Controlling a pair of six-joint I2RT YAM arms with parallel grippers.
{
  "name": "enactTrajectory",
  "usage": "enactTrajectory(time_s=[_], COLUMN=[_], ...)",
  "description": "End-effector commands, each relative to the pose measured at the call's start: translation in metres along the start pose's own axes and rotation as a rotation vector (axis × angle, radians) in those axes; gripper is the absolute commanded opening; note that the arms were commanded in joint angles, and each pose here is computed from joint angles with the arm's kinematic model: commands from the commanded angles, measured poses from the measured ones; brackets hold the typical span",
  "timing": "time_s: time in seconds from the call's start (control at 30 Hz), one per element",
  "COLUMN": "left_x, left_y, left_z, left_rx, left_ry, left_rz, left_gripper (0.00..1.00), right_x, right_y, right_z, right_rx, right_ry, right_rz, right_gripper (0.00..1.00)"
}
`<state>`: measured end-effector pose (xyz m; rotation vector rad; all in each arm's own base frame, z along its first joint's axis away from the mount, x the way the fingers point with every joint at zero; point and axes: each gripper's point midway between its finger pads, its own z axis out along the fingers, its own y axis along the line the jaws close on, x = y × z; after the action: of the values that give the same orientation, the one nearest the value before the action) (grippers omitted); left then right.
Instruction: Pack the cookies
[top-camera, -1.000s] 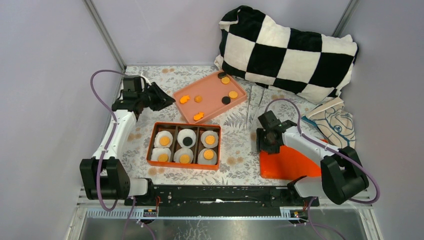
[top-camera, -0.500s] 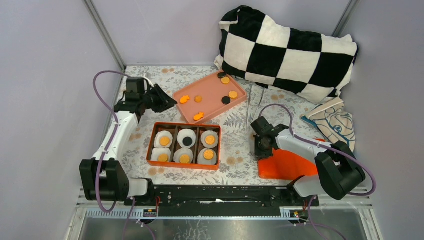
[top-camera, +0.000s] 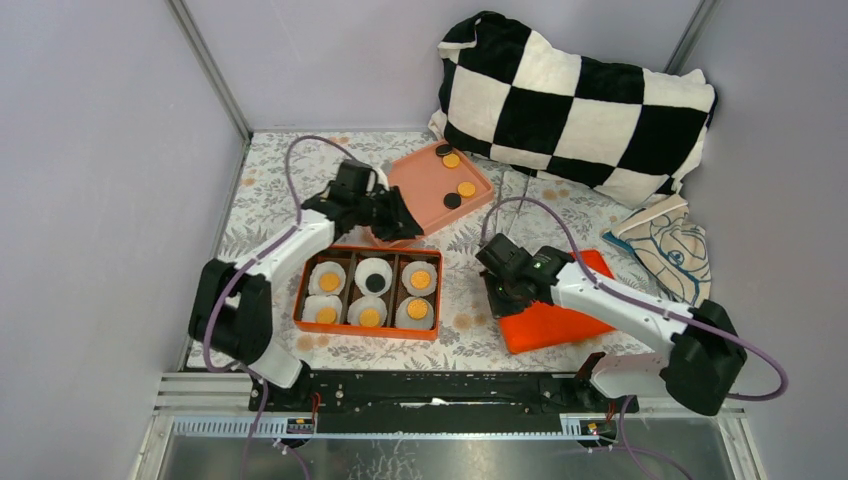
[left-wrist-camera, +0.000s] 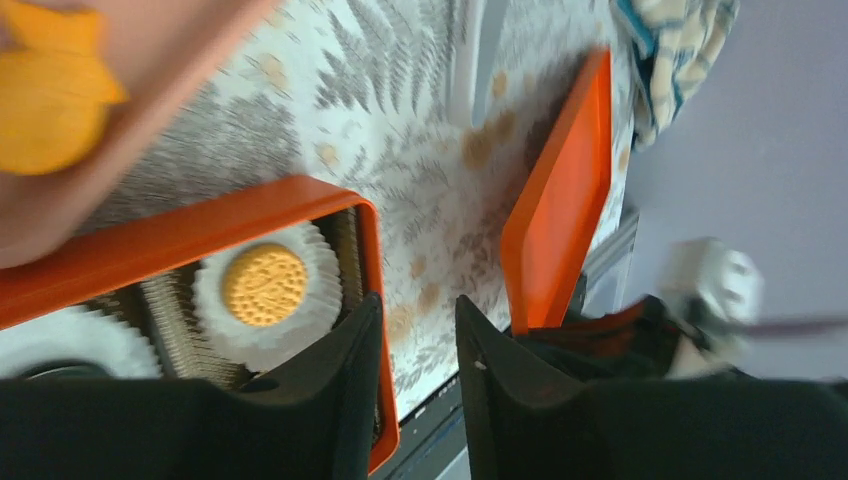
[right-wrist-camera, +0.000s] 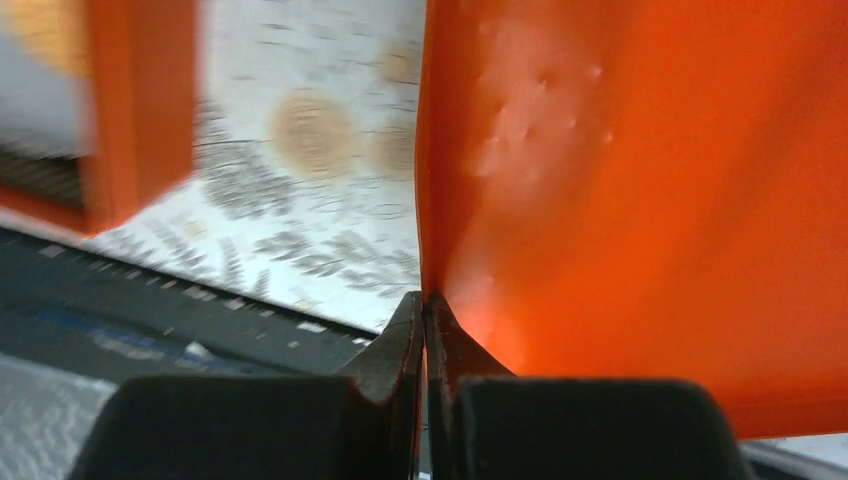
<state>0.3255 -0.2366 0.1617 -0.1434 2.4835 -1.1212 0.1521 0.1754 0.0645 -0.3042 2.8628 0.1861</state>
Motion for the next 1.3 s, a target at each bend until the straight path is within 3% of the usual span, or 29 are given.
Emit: enactTrajectory(time_s=[0.0,0.23,0.43,0.87,1.13,1.27], left_x=[0.021,0.059,0.071,0.115,0.105,0.102], left_y=[-0.048,-0.083,-0.078,-0.086,-0.106,-0.103], left_z=[0.024,0.043,0.054,0.079,0.083,0.088], left_rx=[0.162,0.302,0.307,0.354,0.365,0.328], left_ry=[0.094,0.240,0.282,0.432,0.428,0.435], left_rz=[0.120,0.153,0.138,0.150,0.165,0.166], left_gripper=[0.39,0.49,0.49,0.48,0.09,0.02], right_x=[-0.015,-0.028,-0.031,-0.060,-0.068,-0.074], right_y=[0.042,0.074,0.086,0.115,0.090,0.076], right_z=[-0.056,-0.088,-0.089,-0.122,-0.121,-0.131], right_rx=[-0.166,-0.311,-0.349,-0.422,-0.259,-0.152], right_ry=[-0.096,-0.150,-0.138,-0.242,-0.293,-0.339], right_rz=[-0.166,-0.289,-0.337,-0.387,-0.360,-0.373], right_gripper=[0.00,0.00,0.00,0.00,0.02,0.31])
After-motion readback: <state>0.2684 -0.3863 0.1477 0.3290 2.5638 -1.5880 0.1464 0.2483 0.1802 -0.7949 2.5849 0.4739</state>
